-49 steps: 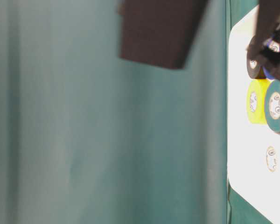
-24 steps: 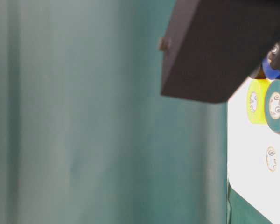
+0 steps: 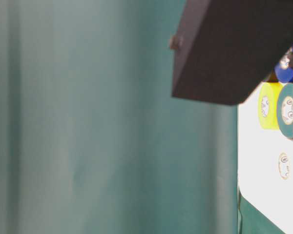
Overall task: Put the tape into the white case with the right arm.
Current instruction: 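Move the right gripper down toward the orange-red tape roll at the front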
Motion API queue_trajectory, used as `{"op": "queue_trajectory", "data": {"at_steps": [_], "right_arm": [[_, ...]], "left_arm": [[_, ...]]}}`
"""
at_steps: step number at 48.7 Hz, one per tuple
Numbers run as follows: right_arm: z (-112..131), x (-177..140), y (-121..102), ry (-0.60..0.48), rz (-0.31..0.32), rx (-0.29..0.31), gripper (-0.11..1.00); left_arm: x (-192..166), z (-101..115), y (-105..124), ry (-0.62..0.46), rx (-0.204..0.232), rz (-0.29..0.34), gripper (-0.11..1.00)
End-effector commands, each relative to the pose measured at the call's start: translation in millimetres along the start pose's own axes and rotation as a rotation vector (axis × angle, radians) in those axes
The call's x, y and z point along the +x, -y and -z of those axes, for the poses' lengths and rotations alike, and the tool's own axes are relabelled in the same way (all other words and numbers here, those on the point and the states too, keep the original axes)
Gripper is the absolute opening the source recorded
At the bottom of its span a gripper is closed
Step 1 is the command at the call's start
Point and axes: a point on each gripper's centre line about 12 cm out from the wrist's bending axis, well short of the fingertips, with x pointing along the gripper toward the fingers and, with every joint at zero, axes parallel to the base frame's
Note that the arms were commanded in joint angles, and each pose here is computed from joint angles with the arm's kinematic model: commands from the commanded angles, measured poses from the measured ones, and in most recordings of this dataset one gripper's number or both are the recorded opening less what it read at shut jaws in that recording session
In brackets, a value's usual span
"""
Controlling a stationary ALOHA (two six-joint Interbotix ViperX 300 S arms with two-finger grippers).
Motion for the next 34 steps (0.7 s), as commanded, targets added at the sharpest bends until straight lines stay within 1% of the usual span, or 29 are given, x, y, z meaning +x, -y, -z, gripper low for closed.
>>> {"op": "queue_trajectory", "data": {"at_steps": [1, 11, 19, 23, 26, 30, 34], "right_arm": [[-13.4, -8.9, -2.4, 0.038, -0.006, 0.0, 0.03], [-12.6, -10.3, -4.1, 0.038, -0.008, -0.003, 0.03], [-24.3, -25.0, -4.7, 0.076, -0.009, -0.001, 0.03], [-31.7, -35.8, -2.4, 0.091, 0.011, 0.002, 0.02], [-35.7, -43.9, -0.2, 0.089, 0.04, 0.002, 0.02], [-38.5, -48.9, 2.7, 0.079, 0.073, 0.004, 0.02], [-38.5, -49.7, 4.6, 0.071, 0.09, 0.004, 0.02]], "left_arm": [[0.4, -5.2, 0.1, 0.009, -0.002, -0.001, 0.0], [0.4, -5.4, 0.1, 0.011, -0.002, -0.001, 0.0], [0.4, -5.4, 0.1, 0.011, 0.0, -0.001, 0.0], [0.4, -5.4, 0.1, 0.011, 0.0, -0.001, 0.0], [0.4, -5.4, 0.1, 0.011, 0.0, -0.001, 0.0], [0.4, -5.4, 0.1, 0.011, -0.002, -0.001, 0.0], [0.4, -5.4, 0.1, 0.011, 0.0, -0.001, 0.0]]}}
